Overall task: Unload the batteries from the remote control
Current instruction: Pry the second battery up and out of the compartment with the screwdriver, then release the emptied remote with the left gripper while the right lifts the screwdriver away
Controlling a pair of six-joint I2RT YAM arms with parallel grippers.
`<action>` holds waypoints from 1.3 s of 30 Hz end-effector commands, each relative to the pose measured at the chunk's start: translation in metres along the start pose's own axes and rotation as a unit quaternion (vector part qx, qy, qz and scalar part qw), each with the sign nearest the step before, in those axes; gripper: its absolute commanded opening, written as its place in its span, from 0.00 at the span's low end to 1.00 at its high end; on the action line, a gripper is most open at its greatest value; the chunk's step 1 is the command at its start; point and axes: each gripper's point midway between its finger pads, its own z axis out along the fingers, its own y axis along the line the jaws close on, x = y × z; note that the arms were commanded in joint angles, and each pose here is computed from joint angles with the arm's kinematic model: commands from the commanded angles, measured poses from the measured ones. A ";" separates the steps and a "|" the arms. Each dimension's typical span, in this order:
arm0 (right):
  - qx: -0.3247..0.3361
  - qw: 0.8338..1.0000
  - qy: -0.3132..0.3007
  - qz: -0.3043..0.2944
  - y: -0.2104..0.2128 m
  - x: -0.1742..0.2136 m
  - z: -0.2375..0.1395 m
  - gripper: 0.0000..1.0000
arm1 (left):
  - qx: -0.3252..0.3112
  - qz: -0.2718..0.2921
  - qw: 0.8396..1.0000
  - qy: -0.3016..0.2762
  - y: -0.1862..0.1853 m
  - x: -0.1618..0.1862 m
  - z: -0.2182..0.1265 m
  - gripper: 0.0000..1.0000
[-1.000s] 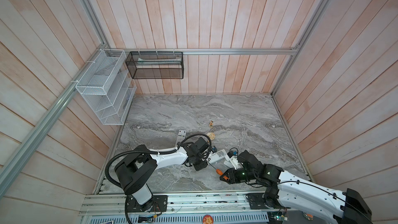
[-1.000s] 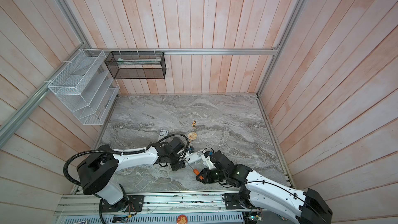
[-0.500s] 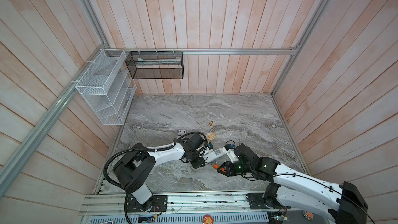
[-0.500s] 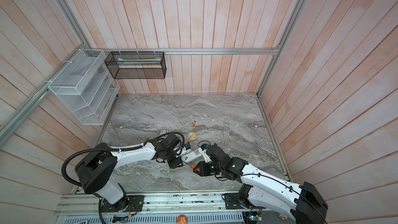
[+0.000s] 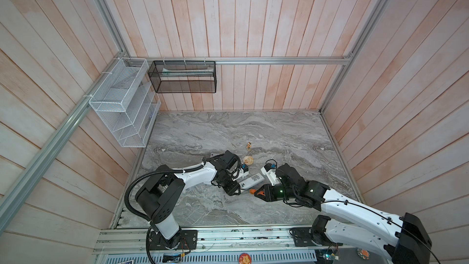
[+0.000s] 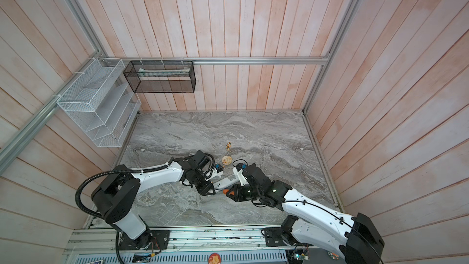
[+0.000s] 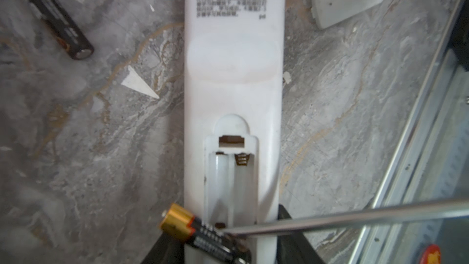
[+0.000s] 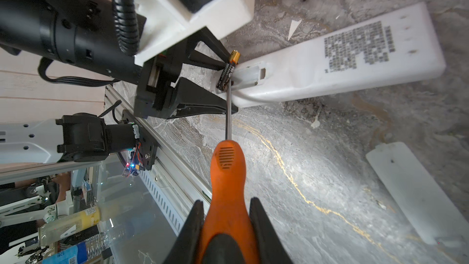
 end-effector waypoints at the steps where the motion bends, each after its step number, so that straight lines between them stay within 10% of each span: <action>1: -0.009 0.999 -0.029 -0.022 0.014 -0.020 -0.006 0.00 | 0.083 0.009 0.996 -0.034 -0.023 -0.024 -0.011 0.16; 28: 0.067 0.992 -0.110 -0.006 -0.019 -0.053 -0.088 0.00 | -0.061 0.004 0.998 0.012 0.013 0.001 0.005 0.21; 34: 0.074 0.988 -0.132 0.006 -0.026 -0.062 -0.100 0.00 | -0.105 0.006 0.994 0.015 0.024 0.001 0.007 0.35; 39: 0.075 0.987 -0.143 0.009 -0.028 -0.065 -0.103 0.00 | -0.114 0.010 0.993 -0.024 0.019 -0.011 -0.010 0.68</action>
